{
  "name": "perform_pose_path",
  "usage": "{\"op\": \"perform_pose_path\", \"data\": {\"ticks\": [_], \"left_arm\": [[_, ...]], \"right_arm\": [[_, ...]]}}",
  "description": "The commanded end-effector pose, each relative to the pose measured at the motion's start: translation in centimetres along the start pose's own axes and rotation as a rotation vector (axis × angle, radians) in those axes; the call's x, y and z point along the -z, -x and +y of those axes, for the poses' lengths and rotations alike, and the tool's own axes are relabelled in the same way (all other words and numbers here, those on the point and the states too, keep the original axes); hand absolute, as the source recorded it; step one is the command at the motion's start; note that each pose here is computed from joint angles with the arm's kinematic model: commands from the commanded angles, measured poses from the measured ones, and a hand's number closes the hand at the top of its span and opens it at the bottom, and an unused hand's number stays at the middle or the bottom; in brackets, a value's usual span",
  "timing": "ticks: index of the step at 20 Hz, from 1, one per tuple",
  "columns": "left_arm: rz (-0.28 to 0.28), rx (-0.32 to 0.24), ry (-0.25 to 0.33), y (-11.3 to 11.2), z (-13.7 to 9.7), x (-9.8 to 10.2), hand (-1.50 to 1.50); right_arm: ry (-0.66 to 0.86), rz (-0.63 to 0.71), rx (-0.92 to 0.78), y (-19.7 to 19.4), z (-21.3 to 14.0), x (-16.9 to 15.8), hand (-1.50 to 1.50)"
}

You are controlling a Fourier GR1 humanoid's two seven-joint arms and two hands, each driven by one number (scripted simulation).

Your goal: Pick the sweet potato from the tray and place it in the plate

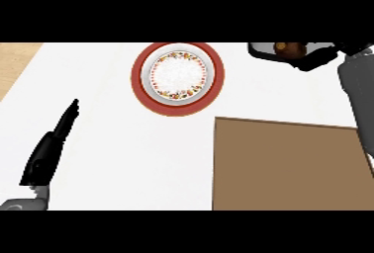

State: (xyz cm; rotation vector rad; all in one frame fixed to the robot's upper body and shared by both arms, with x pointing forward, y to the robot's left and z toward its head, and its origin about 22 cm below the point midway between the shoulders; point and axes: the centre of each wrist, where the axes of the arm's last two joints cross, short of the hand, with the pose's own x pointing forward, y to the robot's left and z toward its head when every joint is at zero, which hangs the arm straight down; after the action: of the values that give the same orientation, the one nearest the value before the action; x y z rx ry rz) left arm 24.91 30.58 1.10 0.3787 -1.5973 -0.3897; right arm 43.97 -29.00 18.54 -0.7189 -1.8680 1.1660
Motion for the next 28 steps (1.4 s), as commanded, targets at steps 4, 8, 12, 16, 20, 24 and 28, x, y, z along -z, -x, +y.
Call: {"op": "perform_pose_path", "data": {"ticks": [4, 8, 12, 16, 20, 24, 28], "left_arm": [[0.026, -0.005, -0.026, 0.8, 0.9, -0.4, 0.0], [0.024, 0.008, -0.039, 0.6, 0.4, -0.3, 0.0], [0.053, 0.001, -0.027, 1.3, 2.5, -1.5, 0.0], [0.062, 0.021, -0.05, 1.6, 1.7, -1.5, 0.0], [0.062, 0.001, -0.051, 1.0, 1.7, -1.0, 0.0], [0.065, -0.005, -0.055, 1.5, 0.5, -1.9, 0.0], [0.047, 0.008, -0.025, 1.0, 1.2, -0.7, 0.0]], "right_arm": [[0.032, -0.269, 0.208, -1.7, -1.8, 4.0, 1.5], [-0.022, -0.347, 0.213, -4.8, -0.2, 7.1, 1.5], [-0.088, -0.394, 0.281, -8.7, 2.4, 9.8, 1.5], [-0.12, -0.379, 0.302, -13.6, 2.9, 12.5, 1.5], [-0.191, -0.35, 0.323, -15.3, 7.0, 12.7, 1.5], [-0.288, -0.349, 0.279, -19.0, 9.7, 13.4, 1.5], [-0.348, -0.299, 0.24, -18.5, 11.4, 12.8, 1.5]]}}
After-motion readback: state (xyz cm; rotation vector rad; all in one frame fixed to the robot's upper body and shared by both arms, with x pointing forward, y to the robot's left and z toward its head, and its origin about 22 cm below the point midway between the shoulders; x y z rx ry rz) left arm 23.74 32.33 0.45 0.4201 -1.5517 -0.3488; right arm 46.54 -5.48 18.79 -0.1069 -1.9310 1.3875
